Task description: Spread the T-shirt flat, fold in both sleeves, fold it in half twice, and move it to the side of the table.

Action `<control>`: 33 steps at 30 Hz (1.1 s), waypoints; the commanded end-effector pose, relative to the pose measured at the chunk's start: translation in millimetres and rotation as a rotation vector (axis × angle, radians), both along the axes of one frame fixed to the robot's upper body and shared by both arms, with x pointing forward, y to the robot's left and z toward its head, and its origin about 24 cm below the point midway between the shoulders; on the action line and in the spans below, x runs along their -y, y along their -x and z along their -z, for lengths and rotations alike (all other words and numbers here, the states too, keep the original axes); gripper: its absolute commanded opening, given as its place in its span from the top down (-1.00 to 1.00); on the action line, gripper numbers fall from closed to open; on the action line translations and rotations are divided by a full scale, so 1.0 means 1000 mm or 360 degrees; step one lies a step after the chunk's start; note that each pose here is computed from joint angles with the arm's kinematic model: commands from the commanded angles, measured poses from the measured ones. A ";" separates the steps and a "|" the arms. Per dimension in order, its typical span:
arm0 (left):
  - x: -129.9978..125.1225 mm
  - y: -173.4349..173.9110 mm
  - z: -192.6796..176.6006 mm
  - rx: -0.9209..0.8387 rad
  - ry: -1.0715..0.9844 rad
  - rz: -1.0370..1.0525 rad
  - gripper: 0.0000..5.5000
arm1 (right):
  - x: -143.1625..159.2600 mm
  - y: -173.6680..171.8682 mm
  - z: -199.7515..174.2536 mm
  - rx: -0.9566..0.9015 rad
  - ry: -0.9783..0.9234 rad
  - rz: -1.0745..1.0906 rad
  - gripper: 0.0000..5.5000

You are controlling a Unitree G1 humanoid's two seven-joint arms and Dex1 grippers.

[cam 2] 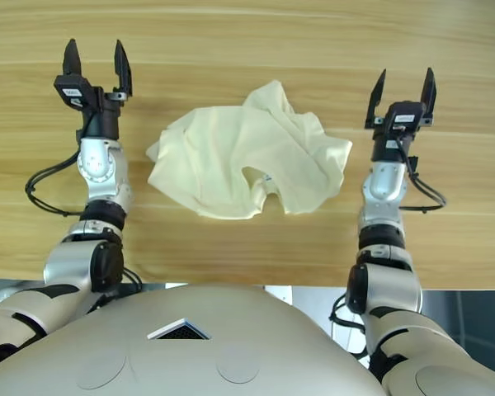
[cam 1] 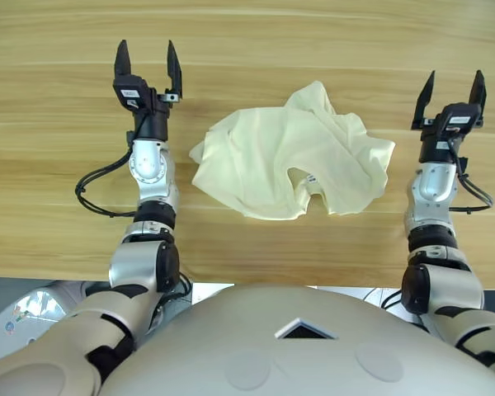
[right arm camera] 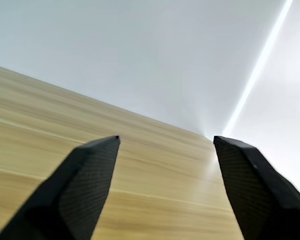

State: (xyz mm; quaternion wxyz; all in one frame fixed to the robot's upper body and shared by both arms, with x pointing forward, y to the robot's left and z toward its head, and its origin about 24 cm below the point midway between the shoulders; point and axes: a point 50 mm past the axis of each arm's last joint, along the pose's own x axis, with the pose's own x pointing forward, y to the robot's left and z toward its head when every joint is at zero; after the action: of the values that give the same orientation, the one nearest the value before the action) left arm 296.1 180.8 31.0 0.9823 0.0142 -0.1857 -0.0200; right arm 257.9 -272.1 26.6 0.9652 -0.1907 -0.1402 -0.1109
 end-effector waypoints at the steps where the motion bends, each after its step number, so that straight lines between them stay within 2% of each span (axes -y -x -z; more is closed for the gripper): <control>1: 0.001 0.002 0.005 -0.0031 -0.0003 0.0007 -0.51 | -0.003 0.004 0.003 0.0016 -0.0009 0.0003 -0.26; 23: 0.001 -0.002 0.009 -0.0080 0.0025 -0.0049 -0.51 | -0.005 0.002 0.007 0.0005 -0.0029 0.0034 -0.26; 33: -0.001 -0.005 0.006 -0.0066 0.0031 -0.0084 -0.51 | -0.011 -0.012 0.004 0.0013 -0.0053 0.0010 -0.26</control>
State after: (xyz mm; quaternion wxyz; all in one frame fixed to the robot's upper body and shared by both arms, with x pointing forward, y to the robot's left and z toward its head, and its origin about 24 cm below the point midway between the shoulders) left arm 298.3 182.0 21.3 0.9871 0.0082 -0.1597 0.0082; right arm 262.8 -264.1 17.2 0.9675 -0.1787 -0.1286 -0.1242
